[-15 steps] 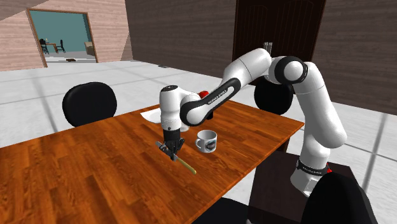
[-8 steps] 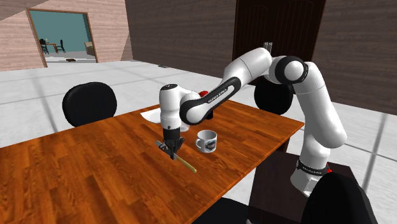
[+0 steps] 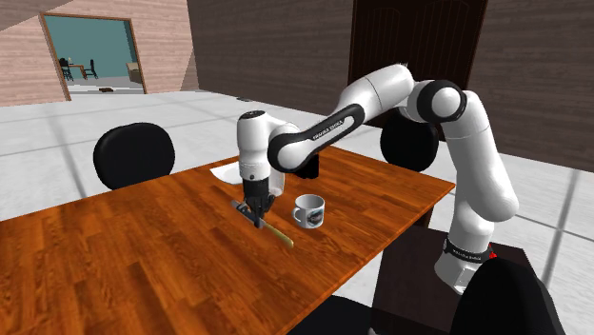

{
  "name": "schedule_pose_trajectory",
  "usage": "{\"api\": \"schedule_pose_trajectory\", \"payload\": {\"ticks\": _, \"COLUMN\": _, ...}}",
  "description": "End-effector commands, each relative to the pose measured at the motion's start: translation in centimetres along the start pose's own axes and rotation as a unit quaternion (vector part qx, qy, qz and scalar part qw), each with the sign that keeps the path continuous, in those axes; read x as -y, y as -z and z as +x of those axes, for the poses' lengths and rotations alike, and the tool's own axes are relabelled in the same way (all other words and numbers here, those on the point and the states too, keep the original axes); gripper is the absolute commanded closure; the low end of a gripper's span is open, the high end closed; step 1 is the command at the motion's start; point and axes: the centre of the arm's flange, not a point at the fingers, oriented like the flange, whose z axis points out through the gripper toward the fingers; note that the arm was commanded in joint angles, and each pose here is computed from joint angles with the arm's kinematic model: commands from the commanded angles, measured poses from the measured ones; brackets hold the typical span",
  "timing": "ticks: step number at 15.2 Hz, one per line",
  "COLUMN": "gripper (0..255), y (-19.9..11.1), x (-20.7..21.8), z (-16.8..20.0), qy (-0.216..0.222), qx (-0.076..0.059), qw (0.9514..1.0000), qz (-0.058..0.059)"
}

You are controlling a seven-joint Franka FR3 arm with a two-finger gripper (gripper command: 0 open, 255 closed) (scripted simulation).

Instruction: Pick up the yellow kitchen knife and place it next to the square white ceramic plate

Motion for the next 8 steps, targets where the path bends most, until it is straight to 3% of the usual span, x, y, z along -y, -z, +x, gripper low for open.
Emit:
{"api": "schedule_pose_trajectory", "payload": {"ticks": 1, "gripper": 255, "y": 1.1, "x": -0.1, "z": 0.0, "qy": 0.0, "qx": 0.0, "qw": 1.0, "qz": 0.0}}
{"api": "schedule_pose_trajectory", "payload": {"ticks": 8, "gripper": 255, "y": 4.8, "x": -0.1, "z": 0.1, "qy": 0.0, "qx": 0.0, "qw": 1.0, "qz": 0.0}}
